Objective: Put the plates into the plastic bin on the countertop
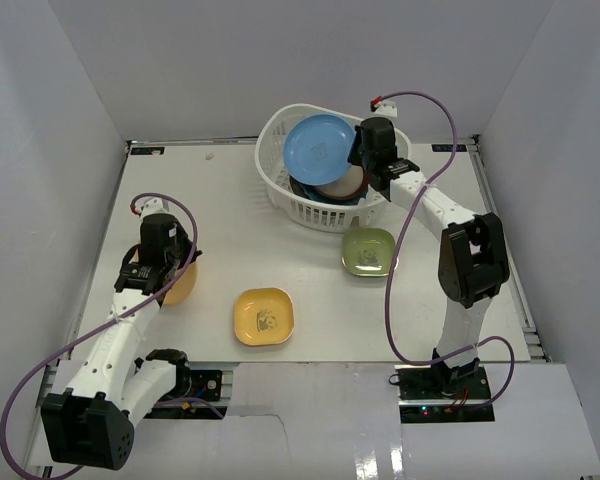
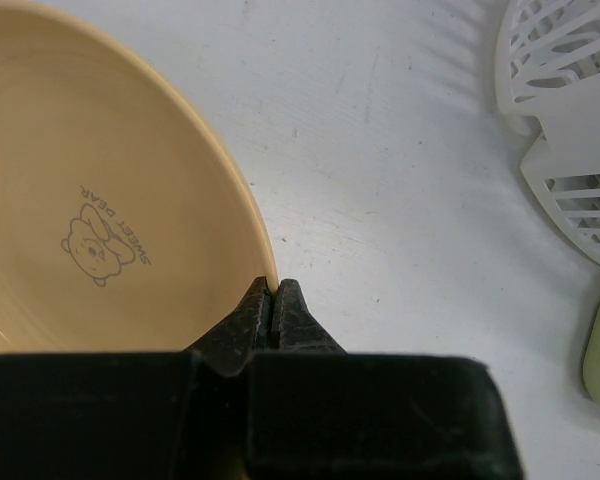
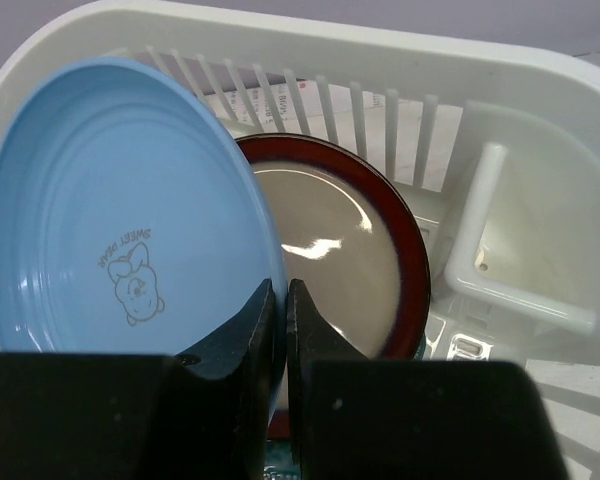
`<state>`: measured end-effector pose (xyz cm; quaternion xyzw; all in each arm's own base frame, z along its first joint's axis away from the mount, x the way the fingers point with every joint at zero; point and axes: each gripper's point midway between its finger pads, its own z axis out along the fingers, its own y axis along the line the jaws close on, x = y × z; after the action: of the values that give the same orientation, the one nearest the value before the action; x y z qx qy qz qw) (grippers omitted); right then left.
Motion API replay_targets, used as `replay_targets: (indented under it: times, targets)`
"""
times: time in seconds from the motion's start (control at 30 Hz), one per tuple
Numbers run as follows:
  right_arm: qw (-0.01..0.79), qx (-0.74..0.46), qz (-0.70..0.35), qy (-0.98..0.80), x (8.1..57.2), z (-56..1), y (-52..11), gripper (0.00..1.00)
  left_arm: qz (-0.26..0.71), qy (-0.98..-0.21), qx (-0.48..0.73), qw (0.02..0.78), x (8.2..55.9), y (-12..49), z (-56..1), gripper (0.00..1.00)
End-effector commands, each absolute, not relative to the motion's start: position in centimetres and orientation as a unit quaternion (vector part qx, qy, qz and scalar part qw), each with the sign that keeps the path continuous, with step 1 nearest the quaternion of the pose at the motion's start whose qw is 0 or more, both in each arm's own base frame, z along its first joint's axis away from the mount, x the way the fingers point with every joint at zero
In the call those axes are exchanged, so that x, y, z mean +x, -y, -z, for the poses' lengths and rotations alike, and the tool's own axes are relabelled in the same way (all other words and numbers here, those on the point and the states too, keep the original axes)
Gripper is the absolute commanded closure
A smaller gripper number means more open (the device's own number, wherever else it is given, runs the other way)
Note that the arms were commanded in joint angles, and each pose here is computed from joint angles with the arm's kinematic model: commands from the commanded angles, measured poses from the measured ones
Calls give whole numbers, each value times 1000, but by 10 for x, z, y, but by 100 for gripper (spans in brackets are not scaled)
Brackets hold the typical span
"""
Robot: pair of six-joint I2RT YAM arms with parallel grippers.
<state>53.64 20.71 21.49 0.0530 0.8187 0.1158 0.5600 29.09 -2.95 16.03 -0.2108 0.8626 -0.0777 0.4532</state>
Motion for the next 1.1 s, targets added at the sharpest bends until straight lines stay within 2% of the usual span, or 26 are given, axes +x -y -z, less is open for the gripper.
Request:
replay_targets:
  times: [0.0,0.37,0.47,0.6,0.7,0.87,1.07]
  targets:
    - [585,74,-136,-796,538,-240,-201,91,86,-855,-207,467,296,31,-166,100]
    - [560,86,-131,-813,533,-211,-183,89,89,-854,-206,469,296,32,-166,100]
    - [556,82,-130,-817,531,-206,-183,81,89,-855,-205,469,296,32,-166,100]
    - [554,78,-136,-818,528,-206,-185,63,88,-856,-204,467,296,32,-165,100]
    - [552,74,-141,-818,526,-209,-186,55,90,-854,-204,470,296,32,-167,100]
    - [559,62,-156,-812,517,-227,-188,43,96,-856,-200,468,297,35,-166,100]
    - [561,25,-215,-799,494,-258,-208,35,132,-854,-176,472,298,50,-173,100]
